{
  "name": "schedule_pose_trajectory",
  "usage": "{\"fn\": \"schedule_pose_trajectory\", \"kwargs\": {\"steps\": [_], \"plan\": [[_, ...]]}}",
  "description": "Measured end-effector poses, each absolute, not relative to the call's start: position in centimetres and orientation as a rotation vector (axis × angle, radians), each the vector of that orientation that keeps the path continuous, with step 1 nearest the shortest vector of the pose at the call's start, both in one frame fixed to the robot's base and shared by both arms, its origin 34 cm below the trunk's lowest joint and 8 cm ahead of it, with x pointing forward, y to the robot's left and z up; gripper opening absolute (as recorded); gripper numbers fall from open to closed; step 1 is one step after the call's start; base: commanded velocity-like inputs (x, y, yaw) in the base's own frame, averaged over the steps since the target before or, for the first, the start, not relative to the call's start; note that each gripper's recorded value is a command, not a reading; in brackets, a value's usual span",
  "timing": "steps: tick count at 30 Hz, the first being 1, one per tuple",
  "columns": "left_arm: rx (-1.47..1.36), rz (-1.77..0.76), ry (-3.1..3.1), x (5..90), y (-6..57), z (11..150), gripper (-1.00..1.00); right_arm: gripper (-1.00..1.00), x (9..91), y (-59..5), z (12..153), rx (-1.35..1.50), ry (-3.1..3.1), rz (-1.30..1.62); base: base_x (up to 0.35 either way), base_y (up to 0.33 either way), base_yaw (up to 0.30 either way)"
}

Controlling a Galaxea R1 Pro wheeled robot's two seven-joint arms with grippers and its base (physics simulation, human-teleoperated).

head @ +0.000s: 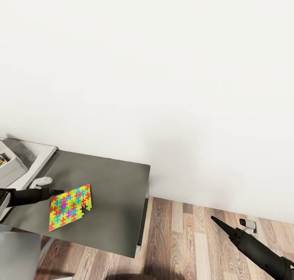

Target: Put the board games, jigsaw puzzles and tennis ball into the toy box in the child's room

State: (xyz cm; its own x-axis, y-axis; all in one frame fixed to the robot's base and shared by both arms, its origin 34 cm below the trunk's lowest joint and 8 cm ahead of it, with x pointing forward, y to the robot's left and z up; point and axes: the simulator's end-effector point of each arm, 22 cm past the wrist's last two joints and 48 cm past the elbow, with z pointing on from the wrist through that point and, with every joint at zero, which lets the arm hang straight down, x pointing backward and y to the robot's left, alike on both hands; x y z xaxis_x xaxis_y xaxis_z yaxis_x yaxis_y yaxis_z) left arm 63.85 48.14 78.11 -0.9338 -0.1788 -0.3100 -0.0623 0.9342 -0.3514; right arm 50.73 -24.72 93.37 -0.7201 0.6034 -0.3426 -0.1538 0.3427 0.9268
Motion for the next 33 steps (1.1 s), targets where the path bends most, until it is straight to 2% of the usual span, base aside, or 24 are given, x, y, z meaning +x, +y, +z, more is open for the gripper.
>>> {"fn": "schedule_pose_trajectory", "kwargs": {"steps": [33], "plan": [[-0.093,-0.477,2.794,61.9,47.6,76.3,1.00,1.00,50.7,-24.8,93.4,0.389,1.935,1.437,0.000,0.000,0.000]]}}
